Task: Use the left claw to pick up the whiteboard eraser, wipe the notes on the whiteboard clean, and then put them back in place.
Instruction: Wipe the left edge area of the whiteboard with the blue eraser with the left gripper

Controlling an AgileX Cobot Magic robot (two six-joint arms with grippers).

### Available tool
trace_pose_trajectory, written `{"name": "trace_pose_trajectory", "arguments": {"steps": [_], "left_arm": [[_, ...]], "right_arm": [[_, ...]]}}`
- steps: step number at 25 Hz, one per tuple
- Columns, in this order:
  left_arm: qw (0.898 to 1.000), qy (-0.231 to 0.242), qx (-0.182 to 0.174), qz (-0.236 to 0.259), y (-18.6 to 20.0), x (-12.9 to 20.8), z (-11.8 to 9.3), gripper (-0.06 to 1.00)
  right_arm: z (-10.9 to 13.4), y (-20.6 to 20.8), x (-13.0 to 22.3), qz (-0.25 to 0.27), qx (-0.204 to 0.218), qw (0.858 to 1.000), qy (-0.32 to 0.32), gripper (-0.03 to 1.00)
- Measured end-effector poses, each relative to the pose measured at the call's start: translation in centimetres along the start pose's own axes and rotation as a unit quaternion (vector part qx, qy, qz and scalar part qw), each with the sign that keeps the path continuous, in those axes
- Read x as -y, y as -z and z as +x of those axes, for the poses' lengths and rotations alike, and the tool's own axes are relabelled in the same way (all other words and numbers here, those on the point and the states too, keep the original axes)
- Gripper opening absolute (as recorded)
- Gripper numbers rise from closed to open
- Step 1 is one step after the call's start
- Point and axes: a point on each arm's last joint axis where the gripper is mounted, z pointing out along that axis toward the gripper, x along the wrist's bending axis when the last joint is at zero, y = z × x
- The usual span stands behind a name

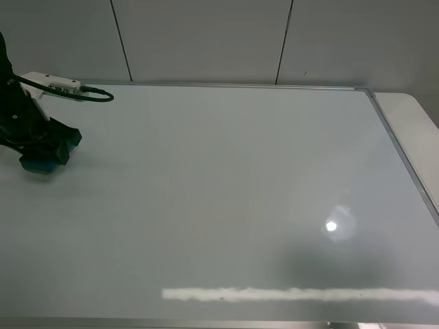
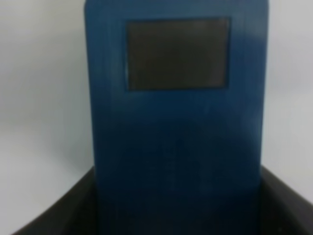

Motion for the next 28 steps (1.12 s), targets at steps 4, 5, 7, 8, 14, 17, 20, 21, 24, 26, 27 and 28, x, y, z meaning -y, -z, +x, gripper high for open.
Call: {"name": "trace_pose_trajectory", "arguments": {"steps": [4, 5, 7, 8, 14, 17, 20, 21, 24, 26, 27, 28], "left_arm": [[1.0, 0.007, 0.009, -0.01, 0.0, -0.2, -0.3, 0.55], [1.0, 0.009, 0.01, -0.014, 0.0, -0.3, -0.3, 0.55], [1.0, 0.013, 0.013, -0.019, 0.0, -0.4, -0.4, 0.55], [1.0, 0.014, 0.014, -0.021, 0.0, -0.3, -0.4, 0.55], [0.999, 0.016, 0.026, -0.039, -1.7, 1.4, -1.3, 0.55], [0.999, 0.012, 0.027, -0.043, -2.0, 1.7, -1.5, 0.55], [0.998, 0.012, 0.028, -0.046, -2.0, 1.6, -1.5, 0.55], [0.998, 0.012, 0.028, -0.046, -2.0, 1.6, -1.5, 0.55], [0.998, 0.012, 0.028, -0.048, -2.0, 1.6, -1.5, 0.55], [0.998, 0.01, 0.028, -0.056, -2.2, 1.8, -1.6, 0.55], [0.998, 0.009, 0.028, -0.058, -2.4, 2.0, -1.6, 0.55], [0.998, 0.007, 0.029, -0.057, -2.5, 2.2, -1.6, 0.55]], "right_arm": [[0.0, 0.0, 0.0, 0.0, 0.0, 1.0, 0.0, 0.99], [0.0, 0.0, 0.0, 0.0, 0.0, 1.0, 0.0, 0.99], [0.0, 0.0, 0.0, 0.0, 0.0, 1.0, 0.0, 0.99], [0.0, 0.0, 0.0, 0.0, 0.0, 1.0, 0.0, 0.99], [0.0, 0.0, 0.0, 0.0, 0.0, 1.0, 0.0, 0.99], [0.0, 0.0, 0.0, 0.0, 0.0, 1.0, 0.0, 0.99], [0.0, 0.0, 0.0, 0.0, 0.0, 1.0, 0.0, 0.99], [0.0, 0.0, 0.0, 0.0, 0.0, 1.0, 0.0, 0.99], [0.0, 0.0, 0.0, 0.0, 0.0, 1.0, 0.0, 0.99], [0.0, 0.0, 0.0, 0.0, 0.0, 1.0, 0.0, 0.99], [0.0, 0.0, 0.0, 0.0, 0.0, 1.0, 0.0, 0.99], [0.0, 0.0, 0.0, 0.0, 0.0, 1.0, 0.0, 0.99]]}}
